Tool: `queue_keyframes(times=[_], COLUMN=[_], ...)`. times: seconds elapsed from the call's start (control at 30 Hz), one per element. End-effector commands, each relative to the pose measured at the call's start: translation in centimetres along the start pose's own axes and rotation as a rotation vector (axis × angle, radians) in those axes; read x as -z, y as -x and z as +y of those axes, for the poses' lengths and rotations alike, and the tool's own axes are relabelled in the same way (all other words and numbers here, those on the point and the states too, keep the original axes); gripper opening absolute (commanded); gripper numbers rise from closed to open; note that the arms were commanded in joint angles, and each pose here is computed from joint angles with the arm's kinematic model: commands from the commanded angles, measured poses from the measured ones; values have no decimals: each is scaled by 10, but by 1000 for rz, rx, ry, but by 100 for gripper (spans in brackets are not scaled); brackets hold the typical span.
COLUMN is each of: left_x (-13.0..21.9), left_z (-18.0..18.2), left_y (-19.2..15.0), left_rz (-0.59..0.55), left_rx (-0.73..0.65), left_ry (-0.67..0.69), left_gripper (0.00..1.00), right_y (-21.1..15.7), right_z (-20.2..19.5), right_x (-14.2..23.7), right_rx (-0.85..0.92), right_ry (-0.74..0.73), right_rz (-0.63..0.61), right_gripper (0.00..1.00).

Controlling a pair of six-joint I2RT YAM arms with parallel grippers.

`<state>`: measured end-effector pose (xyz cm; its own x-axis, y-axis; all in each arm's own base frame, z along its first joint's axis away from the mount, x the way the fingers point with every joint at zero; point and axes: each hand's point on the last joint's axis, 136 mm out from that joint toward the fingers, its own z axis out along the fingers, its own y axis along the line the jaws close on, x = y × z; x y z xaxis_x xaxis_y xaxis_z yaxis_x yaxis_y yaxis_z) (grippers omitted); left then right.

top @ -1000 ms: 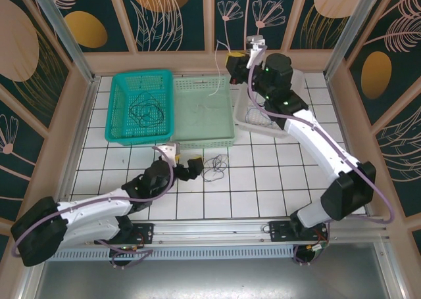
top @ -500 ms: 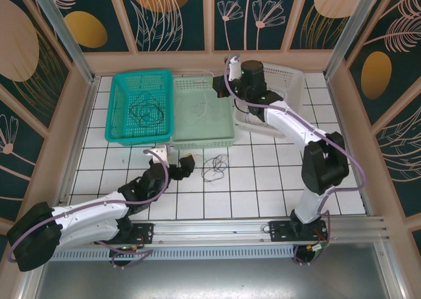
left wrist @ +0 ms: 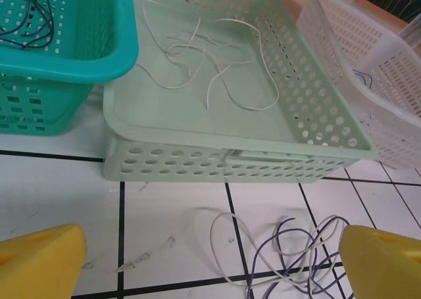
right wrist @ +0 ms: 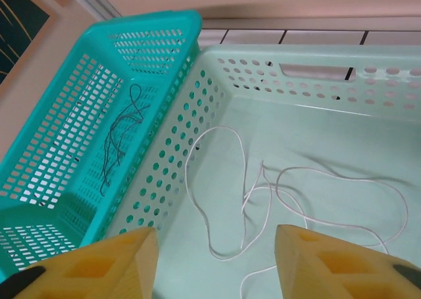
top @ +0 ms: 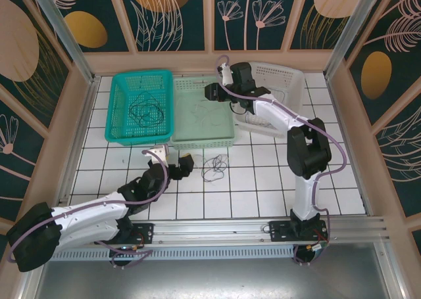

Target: Untangle the cables

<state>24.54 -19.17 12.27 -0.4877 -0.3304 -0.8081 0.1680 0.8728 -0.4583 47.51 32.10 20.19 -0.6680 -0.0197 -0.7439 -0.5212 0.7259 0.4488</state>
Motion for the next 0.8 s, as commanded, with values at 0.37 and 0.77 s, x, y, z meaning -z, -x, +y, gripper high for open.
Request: queue_keyframes(times=[0.37, 0.77], left_x=[-35, -37], left_z=[-53, -109], left_y=[-54, -68], left_rz=[285, 393], left_rx=[-255, -248], left_ry=[-170, -411], left_gripper=[84, 73], right_y=[-53, -123], right_z=[36, -3], right_x=[122, 160], right_rx=[104, -70], right_ry=[-16, -129], right_rz=[-69, -84], right_gripper=[63, 63])
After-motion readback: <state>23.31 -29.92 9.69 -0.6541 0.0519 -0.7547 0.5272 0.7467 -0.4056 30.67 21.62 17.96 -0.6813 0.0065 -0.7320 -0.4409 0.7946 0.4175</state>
